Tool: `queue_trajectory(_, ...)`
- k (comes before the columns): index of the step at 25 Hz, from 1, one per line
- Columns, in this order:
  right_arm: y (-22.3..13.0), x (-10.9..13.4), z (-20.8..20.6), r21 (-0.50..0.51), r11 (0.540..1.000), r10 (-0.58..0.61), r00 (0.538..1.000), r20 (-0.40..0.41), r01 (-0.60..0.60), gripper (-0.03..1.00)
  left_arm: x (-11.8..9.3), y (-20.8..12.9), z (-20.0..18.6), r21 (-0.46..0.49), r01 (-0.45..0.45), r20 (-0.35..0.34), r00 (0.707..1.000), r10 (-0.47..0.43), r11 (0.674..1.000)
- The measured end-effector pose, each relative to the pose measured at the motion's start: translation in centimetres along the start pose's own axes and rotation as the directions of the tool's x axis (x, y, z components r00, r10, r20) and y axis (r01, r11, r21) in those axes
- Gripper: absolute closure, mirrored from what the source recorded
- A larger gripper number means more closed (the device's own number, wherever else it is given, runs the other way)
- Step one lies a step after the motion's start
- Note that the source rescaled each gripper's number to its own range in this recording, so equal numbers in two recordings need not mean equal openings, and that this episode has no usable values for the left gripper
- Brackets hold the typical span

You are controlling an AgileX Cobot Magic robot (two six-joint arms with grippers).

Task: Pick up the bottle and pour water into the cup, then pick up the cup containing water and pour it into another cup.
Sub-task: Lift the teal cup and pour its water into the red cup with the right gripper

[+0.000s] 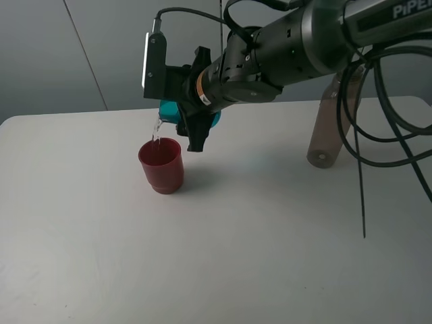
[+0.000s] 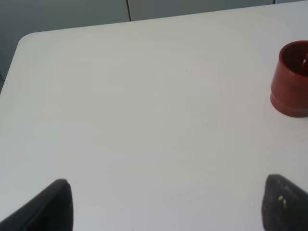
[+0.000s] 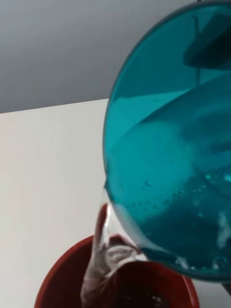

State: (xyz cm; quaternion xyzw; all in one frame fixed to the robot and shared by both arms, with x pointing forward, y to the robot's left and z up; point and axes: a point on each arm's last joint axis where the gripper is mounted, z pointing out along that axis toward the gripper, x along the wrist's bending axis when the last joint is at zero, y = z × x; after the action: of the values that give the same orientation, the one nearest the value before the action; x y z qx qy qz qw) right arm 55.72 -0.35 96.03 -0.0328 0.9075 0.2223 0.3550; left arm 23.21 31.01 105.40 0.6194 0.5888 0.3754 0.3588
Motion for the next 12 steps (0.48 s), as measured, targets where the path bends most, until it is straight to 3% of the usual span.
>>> queue_trajectory(12,-0.4,0.6,1.0,0.014,0.994,-0.108,0.994,-0.006,0.108,0.88,0.0,0.0,0.0,0.000,0.000,0.000,1.000,0.000,1.000)
